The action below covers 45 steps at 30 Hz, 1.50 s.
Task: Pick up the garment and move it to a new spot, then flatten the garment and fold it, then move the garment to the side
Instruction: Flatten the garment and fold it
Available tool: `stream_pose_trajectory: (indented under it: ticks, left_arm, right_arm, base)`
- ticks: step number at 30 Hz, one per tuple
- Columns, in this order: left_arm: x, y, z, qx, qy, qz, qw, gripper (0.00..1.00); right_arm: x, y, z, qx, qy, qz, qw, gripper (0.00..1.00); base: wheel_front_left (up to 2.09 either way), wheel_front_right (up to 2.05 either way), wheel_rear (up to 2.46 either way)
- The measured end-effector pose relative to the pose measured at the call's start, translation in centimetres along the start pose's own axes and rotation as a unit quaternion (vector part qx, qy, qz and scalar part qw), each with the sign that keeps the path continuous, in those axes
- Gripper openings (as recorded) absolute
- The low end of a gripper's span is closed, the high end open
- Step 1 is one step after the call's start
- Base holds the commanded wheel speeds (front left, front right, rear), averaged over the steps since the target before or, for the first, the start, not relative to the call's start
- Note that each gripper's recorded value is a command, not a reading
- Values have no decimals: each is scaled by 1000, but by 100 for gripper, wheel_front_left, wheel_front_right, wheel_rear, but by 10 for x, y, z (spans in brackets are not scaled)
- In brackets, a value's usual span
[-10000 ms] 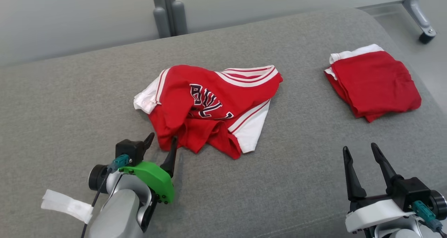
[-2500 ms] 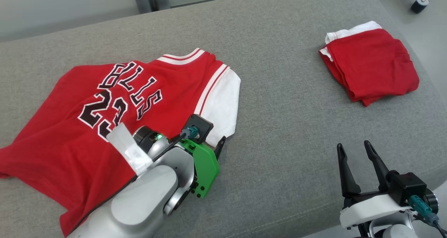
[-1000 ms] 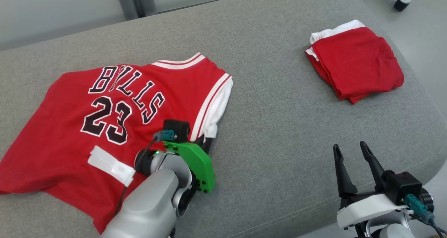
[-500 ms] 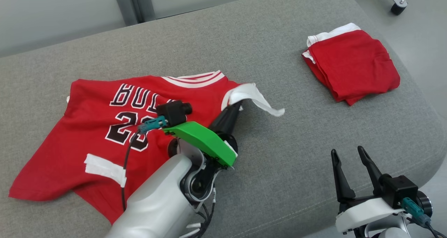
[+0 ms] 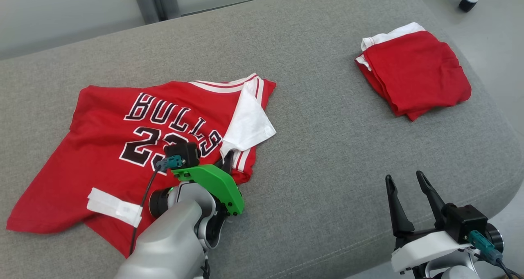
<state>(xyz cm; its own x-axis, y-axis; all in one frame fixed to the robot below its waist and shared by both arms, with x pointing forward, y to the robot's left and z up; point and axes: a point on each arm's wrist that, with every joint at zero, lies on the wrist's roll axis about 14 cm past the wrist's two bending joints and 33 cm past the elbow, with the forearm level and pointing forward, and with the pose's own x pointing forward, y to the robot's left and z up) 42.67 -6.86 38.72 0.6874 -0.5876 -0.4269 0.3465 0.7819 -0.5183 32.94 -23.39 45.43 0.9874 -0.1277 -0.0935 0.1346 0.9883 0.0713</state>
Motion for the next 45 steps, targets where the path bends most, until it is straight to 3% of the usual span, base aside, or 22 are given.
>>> stream_pose_trajectory:
  ticks: [1,4,10,13,21,31,39,45]
  left_arm:
    - [0,1,1,7,-1,0,1000,8]
    - [0,-3,4,23,-6,-12,1000,100]
    - [0,-17,20,39,-33,-34,998,100]
    - [-3,-24,30,13,-50,-52,997,100]
    - [-37,37,59,34,-111,15,993,100]
    - [-135,82,87,44,-246,121,961,100]
    - [-211,108,71,116,-281,201,931,100]
    - [-255,126,45,130,-281,248,918,100]
  right_arm:
    - [1,1,0,0,1,1,1000,100]
    - [2,3,-1,1,1,4,1000,100]
    - [3,4,0,1,-1,7,1000,100]
    - [2,4,1,2,-3,7,1000,100]
    - [3,6,9,8,-18,11,1000,100]
    - [13,21,29,3,-51,39,998,100]
    - [26,34,44,-16,-73,63,995,100]
    - [30,50,49,-27,-81,87,992,100]
  base:
    - [0,0,0]
    - [0,0,0]
    - [0,0,0]
    - [0,0,0]
    - [0,0,0]
    - [0,0,0]
    - [0,0,0]
    - [0,0,0]
